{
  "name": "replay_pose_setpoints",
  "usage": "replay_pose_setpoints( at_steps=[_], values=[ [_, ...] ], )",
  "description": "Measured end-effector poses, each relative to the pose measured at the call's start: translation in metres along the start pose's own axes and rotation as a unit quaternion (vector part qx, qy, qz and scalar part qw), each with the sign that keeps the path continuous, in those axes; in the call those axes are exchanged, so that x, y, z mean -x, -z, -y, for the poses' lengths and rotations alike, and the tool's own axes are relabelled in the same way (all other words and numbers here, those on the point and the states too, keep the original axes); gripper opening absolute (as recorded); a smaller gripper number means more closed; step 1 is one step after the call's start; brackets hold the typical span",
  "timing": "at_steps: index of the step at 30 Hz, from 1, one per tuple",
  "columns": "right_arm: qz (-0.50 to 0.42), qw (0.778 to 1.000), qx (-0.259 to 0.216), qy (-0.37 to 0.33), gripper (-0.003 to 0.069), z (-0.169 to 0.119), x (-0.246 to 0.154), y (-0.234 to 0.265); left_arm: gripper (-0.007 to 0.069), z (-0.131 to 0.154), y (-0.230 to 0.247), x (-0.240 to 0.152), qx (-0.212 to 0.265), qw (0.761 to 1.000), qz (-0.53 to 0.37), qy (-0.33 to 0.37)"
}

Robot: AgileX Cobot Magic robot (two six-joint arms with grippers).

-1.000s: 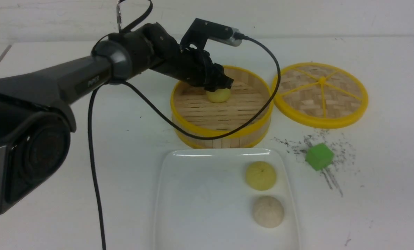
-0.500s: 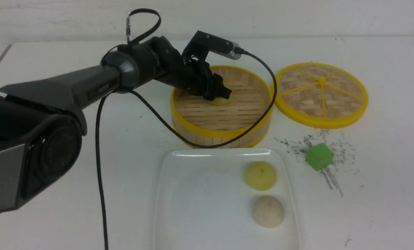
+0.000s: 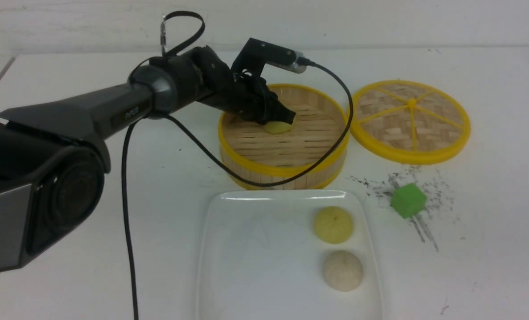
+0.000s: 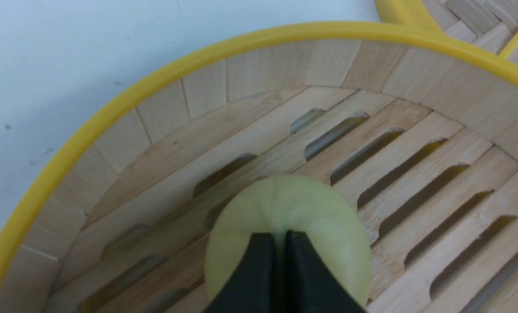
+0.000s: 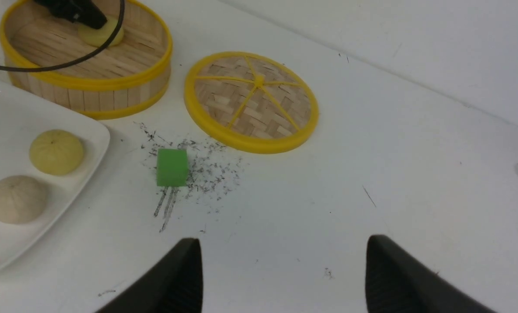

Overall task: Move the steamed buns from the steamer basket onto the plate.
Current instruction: Use the left arm to grab the steamed stuffed bun that is closest to it, then use the left arm to put the steamed stuffed bun into the plate

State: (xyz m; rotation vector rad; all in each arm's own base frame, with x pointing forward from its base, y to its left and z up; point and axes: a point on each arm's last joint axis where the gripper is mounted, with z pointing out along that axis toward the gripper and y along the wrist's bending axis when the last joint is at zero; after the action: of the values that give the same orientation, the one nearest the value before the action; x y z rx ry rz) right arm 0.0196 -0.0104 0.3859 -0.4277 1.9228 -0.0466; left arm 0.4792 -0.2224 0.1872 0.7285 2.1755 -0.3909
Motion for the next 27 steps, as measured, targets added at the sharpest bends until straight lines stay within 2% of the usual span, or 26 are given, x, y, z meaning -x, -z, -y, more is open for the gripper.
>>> replay_pose_setpoints(
  at_steps=[6, 13, 14, 27],
  values=[
    [0.0, 1.0, 0.0, 0.005, 0.0495, 0.0, 0.0, 0.0, 0.002, 0.004, 0.019, 0.013, -0.008, 1.0, -0.002, -0.016],
    [0.002, 1.0, 0.0, 0.006, 0.0495, 0.0, 0.0, 0.0, 0.002, 0.015, 0.084, 0.054, -0.013, 0.999, 0.032, -0.041],
    [0.003, 1.0, 0.0, 0.006, 0.0495, 0.0, 0.001, 0.0, 0.002, 0.018, 0.104, 0.063, -0.012, 0.998, 0.039, -0.043],
    [0.004, 1.0, 0.0, 0.007, 0.0495, 0.0, 0.001, 0.0, 0.0022, 0.035, 0.218, 0.082, 0.012, 1.0, -0.021, -0.019]
  ],
)
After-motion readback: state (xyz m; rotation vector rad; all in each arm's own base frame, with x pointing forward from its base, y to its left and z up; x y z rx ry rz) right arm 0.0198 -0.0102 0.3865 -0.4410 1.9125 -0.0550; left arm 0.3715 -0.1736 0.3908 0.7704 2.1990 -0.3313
